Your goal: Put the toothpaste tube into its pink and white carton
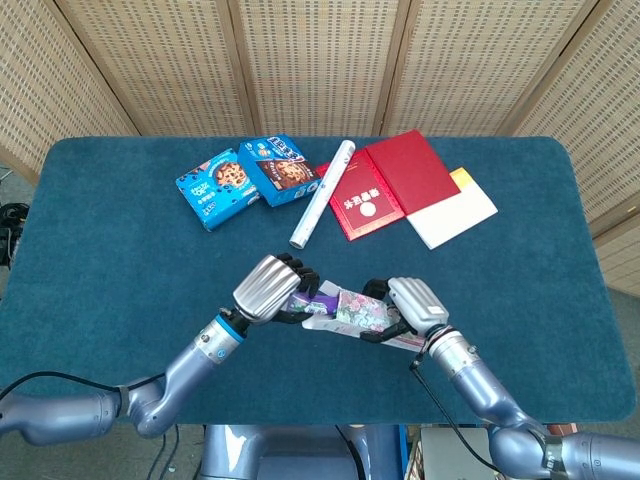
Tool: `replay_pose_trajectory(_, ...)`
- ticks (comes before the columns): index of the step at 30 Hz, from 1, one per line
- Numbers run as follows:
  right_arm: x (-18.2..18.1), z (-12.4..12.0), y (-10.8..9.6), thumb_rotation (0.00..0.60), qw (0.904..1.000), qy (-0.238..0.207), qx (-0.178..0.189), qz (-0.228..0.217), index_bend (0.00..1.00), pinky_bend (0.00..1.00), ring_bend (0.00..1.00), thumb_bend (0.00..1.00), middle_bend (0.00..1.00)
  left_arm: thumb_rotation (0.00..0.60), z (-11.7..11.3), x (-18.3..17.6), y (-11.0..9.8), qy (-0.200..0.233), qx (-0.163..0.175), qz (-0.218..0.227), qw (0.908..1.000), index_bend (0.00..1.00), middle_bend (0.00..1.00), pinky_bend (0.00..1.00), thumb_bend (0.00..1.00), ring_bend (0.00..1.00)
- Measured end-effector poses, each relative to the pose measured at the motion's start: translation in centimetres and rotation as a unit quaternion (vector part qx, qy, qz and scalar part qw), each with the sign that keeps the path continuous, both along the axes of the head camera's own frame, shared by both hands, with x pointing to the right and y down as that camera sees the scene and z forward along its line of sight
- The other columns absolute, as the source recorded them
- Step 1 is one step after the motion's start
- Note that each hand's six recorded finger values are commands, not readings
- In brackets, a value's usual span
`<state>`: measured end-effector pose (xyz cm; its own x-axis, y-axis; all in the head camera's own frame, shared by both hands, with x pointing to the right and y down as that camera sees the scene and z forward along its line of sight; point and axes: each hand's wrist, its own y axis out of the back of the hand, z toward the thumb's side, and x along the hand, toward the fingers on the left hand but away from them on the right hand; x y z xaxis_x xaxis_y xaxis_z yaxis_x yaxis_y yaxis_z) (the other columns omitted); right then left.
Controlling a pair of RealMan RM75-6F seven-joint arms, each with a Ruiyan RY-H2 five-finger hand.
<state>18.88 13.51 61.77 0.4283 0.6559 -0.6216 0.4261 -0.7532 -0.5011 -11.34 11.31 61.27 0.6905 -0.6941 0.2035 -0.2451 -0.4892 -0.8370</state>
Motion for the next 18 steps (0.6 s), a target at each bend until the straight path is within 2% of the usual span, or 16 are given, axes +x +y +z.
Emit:
replay_pose_trajectory(12, -0.5, -0.4, 0.1, 0.600, 0.9998, -0.016, -0.006, -0.003, 0.59, 0.53, 0.41, 0.12, 0.52, 0.600, -0.1, 1.4, 0.4, 0.006, 0.000, 0.003, 1.0000, 0.90, 0.65, 0.51, 0.28, 0.54)
replay_pose_trajectory(18, -0.9, -0.4, 0.3, 0.600, 0.9995, -0.027, -0.013, -0.006, 0.59, 0.53, 0.41, 0.12, 0.52, 0.600, -0.2, 1.9, 0.6, 0.006, 0.005, 0.005, 1.0000, 0.90, 0.60, 0.49, 0.28, 0.50)
